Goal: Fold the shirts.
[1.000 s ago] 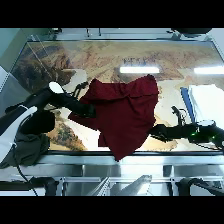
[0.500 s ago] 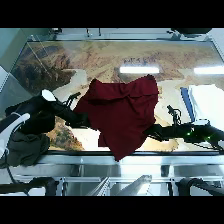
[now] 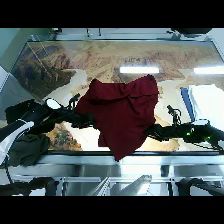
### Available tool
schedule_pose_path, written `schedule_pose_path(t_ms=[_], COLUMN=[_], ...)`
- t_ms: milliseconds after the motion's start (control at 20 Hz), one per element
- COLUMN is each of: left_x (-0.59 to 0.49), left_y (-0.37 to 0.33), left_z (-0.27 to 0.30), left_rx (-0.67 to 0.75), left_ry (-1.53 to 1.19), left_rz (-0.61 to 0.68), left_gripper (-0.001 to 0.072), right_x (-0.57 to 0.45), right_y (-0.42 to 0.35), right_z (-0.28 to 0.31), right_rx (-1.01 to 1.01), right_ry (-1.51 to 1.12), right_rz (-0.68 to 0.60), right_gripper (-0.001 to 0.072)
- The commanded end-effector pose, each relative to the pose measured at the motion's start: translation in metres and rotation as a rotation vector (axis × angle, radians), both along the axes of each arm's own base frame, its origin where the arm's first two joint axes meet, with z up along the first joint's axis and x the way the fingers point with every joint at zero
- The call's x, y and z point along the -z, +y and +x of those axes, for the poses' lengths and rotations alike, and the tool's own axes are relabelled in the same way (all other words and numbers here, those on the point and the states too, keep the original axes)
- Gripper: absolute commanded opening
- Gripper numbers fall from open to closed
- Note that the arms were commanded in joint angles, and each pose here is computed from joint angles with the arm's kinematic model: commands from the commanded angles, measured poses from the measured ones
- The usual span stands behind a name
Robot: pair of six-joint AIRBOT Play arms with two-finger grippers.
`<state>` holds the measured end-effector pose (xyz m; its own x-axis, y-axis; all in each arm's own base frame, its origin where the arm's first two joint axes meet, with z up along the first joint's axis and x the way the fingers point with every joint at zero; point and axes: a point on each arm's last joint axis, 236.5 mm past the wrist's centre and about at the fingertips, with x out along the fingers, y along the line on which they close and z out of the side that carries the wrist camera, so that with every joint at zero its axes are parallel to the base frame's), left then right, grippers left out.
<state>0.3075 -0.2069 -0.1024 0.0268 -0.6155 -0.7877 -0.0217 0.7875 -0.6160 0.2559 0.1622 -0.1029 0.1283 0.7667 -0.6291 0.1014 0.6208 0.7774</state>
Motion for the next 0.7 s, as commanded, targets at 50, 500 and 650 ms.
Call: schedule_pose_path(t_ms=[50,500,650], left_x=[-0.004,-0.013,-0.014], left_y=[-0.006,-0.013,-0.014], left_z=[0.008,-0.022,-0.025], left_rx=[-0.014,0.058,0.065], left_ry=[-0.028,0.082,0.092], left_rz=[-0.002,-0.056,-0.062], left_gripper=[0.0129,0.0020,0.0020], right_x=[-0.002,-0.007,-0.010], right_y=[0.002,0.005,0.011], right_z=[-0.002,0.008,0.017], right_rx=[-0.008,0.037,0.068], right_ry=[0.006,-0.005,-0.026], right_rz=[0.010,0.040,0.048], right_gripper=[0.0495,0.0019,0.0018])
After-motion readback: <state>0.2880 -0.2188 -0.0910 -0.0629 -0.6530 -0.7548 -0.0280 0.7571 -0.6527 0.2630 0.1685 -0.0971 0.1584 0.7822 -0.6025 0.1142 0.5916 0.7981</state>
